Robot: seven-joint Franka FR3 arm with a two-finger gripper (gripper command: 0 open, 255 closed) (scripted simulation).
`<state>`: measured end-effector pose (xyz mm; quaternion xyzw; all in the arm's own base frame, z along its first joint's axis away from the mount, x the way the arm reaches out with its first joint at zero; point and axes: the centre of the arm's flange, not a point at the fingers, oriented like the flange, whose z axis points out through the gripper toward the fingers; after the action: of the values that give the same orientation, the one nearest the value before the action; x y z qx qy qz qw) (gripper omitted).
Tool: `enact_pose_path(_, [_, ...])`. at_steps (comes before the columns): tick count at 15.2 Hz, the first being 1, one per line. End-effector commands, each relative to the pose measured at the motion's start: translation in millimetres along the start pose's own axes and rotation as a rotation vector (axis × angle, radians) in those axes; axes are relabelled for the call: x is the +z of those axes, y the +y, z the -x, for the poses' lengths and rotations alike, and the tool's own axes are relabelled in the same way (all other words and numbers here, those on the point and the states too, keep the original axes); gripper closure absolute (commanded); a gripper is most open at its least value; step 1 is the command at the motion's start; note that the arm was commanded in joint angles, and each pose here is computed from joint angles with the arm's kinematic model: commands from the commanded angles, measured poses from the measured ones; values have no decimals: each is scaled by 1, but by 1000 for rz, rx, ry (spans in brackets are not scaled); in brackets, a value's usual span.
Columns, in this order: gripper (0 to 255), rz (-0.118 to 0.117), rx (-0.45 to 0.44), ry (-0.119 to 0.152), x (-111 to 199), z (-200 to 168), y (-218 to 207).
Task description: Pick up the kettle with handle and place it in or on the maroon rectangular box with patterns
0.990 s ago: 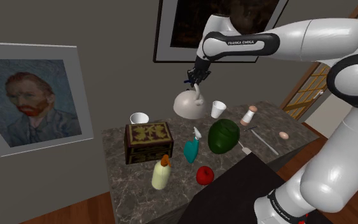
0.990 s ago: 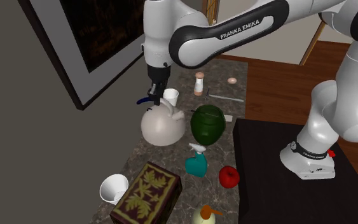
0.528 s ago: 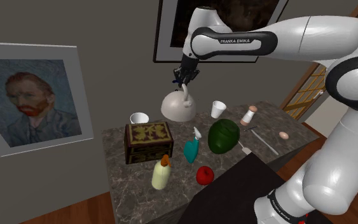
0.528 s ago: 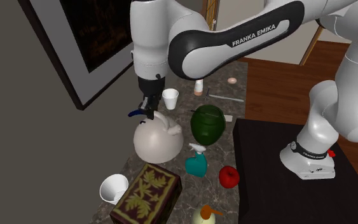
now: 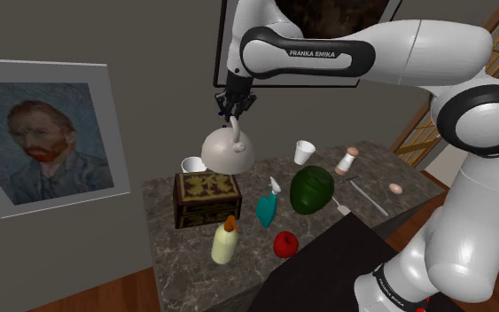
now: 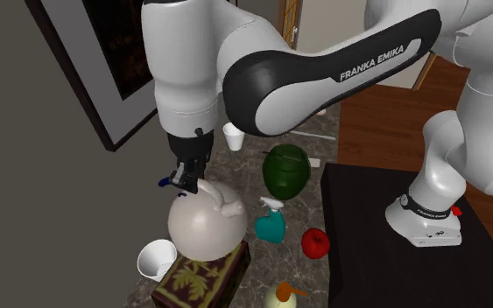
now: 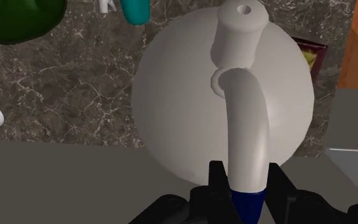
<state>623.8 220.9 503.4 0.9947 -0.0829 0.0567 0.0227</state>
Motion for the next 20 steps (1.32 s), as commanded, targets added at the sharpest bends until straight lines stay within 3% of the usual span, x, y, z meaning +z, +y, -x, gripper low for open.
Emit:
enact_pose_path(1, [255,-1,2,2,-8,5,-25])
enact_pose_path(3, [255,-1,2,2,-13,8,-48])
enact_pose_path(20, [255,-1,2,2,76,19,-51])
